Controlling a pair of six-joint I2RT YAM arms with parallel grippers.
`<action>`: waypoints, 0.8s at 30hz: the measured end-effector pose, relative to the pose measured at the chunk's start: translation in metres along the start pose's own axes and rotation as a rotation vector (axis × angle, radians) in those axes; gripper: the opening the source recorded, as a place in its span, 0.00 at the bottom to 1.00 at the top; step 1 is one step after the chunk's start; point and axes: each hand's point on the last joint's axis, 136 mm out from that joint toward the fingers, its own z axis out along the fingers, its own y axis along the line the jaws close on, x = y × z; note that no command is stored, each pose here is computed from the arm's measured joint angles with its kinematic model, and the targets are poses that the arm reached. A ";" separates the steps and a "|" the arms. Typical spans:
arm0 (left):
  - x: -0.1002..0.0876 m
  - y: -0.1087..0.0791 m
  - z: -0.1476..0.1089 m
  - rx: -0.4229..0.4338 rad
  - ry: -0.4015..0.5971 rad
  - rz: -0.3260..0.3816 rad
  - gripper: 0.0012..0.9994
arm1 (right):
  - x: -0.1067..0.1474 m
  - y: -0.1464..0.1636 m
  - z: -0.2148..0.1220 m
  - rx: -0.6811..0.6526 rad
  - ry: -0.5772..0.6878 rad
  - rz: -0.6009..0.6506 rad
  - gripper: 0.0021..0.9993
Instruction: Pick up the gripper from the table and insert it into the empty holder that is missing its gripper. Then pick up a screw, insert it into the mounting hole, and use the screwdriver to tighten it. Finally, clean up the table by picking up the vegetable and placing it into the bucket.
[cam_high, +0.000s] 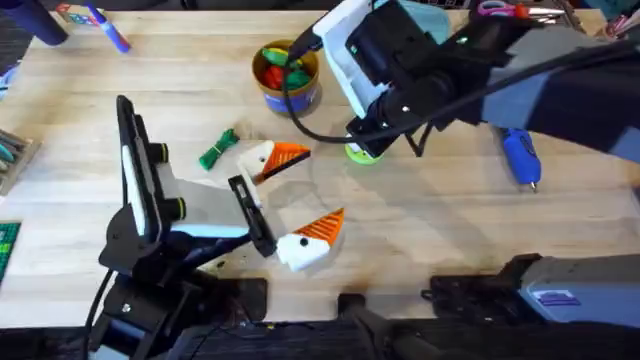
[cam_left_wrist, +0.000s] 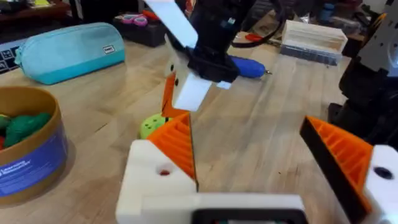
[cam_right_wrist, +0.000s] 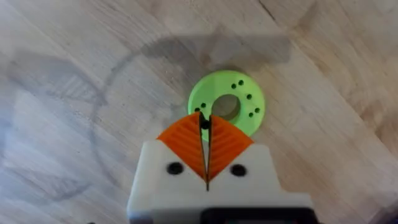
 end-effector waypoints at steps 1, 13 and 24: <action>0.000 0.000 0.000 0.000 0.000 0.000 0.99 | -0.001 -0.001 -0.005 0.001 -0.013 0.001 0.00; 0.000 0.000 0.000 0.000 0.000 0.000 0.99 | -0.016 -0.006 -0.059 0.011 -0.124 0.010 0.00; 0.000 0.000 0.000 0.000 0.000 0.000 0.99 | -0.064 -0.014 -0.140 -0.002 -0.222 0.017 0.00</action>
